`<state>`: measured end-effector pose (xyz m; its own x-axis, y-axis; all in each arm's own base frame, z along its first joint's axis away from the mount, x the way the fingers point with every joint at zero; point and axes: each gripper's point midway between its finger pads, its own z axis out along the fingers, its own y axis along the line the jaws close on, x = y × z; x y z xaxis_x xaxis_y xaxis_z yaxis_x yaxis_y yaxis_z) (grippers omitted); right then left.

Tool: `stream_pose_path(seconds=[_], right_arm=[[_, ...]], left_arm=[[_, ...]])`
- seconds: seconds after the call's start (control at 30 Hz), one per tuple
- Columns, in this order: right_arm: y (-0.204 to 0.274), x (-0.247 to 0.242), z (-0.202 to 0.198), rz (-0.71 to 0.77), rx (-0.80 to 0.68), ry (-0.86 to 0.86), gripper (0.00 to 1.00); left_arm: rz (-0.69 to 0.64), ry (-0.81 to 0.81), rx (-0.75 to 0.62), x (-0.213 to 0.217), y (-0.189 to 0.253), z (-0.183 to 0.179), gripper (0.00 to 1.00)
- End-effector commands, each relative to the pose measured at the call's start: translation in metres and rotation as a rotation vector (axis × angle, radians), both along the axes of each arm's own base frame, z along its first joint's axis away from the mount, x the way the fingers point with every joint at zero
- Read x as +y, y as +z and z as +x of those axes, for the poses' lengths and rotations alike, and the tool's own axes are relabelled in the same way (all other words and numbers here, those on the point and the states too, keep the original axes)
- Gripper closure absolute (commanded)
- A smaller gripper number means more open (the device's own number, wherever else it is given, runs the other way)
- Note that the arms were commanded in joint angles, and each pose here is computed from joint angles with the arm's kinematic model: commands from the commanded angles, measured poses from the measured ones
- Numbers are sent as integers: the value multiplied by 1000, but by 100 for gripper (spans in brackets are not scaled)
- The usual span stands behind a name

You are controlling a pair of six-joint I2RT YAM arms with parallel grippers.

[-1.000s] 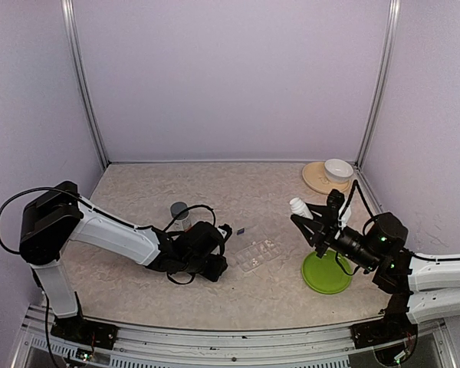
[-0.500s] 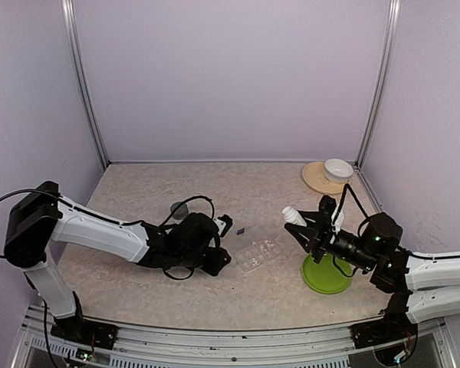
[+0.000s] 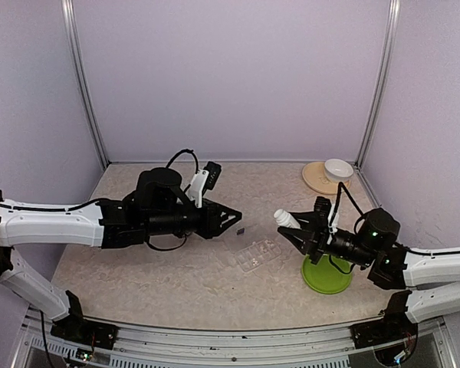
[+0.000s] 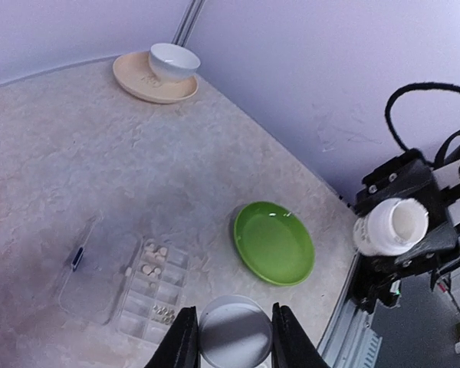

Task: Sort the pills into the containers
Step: Close the lid of the pill bottle.

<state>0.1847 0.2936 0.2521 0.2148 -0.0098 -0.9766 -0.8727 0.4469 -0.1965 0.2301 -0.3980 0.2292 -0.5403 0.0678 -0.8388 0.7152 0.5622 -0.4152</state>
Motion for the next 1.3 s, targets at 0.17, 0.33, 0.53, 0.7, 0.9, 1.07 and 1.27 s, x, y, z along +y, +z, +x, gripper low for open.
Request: stream_pose_path(seconds=[0.17, 0.33, 0.53, 0.7, 0.9, 1.07, 1.27], right_arm=[[18, 27, -3, -25, -44, 29, 100], [20, 34, 1, -39, -50, 13, 100], [25, 39, 4, -40, -61, 6, 100], [26, 42, 4, -46, -62, 4, 100], [25, 46, 5, -56, -61, 4, 100], [23, 49, 6, -63, -60, 8, 100], [22, 49, 7, -63, -57, 3, 100]], left_arm=[[-280, -127, 24, -15, 77, -5, 77], [-328, -177, 56, -20, 83, -12, 77], [-350, -208, 81, -24, 86, -16, 76], [-354, -226, 103, -29, 84, -18, 76], [-365, -246, 115, -34, 83, -20, 76], [-373, -252, 118, -35, 84, -22, 76], [-382, -269, 124, -37, 86, -25, 76]])
